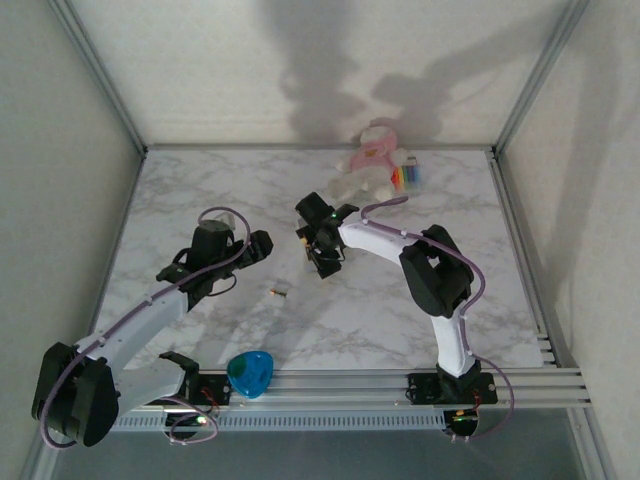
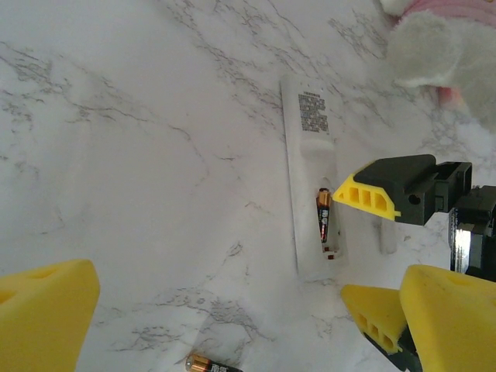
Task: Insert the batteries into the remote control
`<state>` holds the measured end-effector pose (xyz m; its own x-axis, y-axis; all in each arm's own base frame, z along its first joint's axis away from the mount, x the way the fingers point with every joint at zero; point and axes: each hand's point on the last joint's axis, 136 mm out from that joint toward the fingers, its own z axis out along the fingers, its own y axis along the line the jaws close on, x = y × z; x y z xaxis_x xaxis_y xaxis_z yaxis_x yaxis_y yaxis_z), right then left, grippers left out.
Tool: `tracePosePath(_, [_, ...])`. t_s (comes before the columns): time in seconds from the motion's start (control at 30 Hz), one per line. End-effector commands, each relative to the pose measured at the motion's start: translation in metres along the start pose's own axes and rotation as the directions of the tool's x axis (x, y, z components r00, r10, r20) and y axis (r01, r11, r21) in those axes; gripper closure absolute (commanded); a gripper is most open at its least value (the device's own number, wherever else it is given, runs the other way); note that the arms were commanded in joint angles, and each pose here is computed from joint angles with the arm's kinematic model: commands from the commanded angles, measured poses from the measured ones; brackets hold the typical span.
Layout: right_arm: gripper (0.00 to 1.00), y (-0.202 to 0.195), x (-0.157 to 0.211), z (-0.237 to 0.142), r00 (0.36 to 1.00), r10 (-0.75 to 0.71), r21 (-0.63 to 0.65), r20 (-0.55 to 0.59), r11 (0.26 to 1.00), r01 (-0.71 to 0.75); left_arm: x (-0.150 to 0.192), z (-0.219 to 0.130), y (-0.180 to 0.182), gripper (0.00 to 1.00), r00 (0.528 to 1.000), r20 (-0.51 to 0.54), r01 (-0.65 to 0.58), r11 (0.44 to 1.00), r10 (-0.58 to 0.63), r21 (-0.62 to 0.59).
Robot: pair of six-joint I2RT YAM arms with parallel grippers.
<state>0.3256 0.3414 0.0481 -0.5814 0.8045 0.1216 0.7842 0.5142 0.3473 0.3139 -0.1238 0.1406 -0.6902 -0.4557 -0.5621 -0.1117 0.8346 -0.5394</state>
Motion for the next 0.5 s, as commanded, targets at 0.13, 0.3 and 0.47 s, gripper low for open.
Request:
tracePosePath(0.13, [0.10,-0.0008,-0.0068,0.0103,0.999,0.039,0.010,0.015,0.999,-0.039,-0.0033,-0.0005,-0.0088,0.00,1.000,-0.002,-0.028,0.999,0.028,0.023])
tracePosePath(0.3, [0.12,-0.0019,-0.0077,0.0135,0.999,0.041,0.016,0.017,0.999,-0.041,-0.0020,0.0004,-0.0081,0.00,1.000,-0.006,-0.029,0.999,0.029,0.023])
tracePosePath(0.47, [0.13,-0.0030,-0.0111,0.0157,0.999,0.045,0.021,0.024,0.999,-0.046,-0.0023,0.0008,-0.0086,0.00,1.000,-0.005,-0.029,0.999,0.029,0.025])
